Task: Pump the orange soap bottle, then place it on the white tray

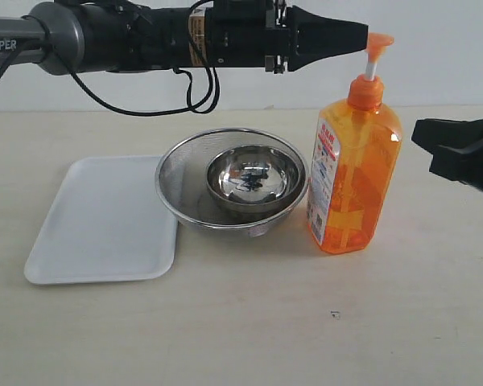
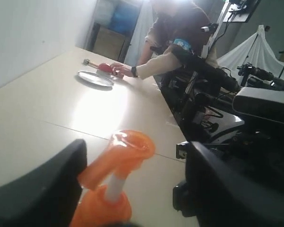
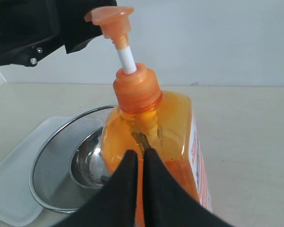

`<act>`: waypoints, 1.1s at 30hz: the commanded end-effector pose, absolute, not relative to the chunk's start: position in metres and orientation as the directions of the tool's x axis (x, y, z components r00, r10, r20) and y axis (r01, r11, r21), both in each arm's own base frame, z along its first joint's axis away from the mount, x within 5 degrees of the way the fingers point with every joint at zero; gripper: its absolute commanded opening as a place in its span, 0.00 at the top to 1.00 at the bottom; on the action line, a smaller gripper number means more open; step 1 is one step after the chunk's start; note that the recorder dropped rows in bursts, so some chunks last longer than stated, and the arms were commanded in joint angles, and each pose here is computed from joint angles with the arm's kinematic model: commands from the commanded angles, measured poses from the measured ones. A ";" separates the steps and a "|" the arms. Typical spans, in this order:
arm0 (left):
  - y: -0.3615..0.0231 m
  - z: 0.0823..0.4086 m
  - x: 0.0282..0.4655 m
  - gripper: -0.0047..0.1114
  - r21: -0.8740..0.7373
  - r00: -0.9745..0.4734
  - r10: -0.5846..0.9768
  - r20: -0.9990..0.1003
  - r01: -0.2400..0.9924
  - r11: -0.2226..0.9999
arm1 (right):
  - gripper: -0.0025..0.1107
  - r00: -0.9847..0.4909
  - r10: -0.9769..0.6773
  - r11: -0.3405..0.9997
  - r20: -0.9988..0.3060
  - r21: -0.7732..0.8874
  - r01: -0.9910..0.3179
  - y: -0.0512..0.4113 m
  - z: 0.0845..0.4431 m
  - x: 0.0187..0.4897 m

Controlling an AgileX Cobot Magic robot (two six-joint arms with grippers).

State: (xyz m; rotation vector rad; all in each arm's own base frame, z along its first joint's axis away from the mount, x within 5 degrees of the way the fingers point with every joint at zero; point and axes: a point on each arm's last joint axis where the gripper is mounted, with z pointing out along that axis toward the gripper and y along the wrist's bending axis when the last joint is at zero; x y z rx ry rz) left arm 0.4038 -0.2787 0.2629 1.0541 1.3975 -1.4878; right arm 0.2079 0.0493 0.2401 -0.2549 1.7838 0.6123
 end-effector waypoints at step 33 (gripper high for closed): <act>-0.254 0.276 0.407 0.48 -0.232 -0.230 0.076 -0.970 0.973 -0.018 | 0.97 -0.285 0.121 0.826 -0.951 0.255 -0.503 0.051 0.241 0.206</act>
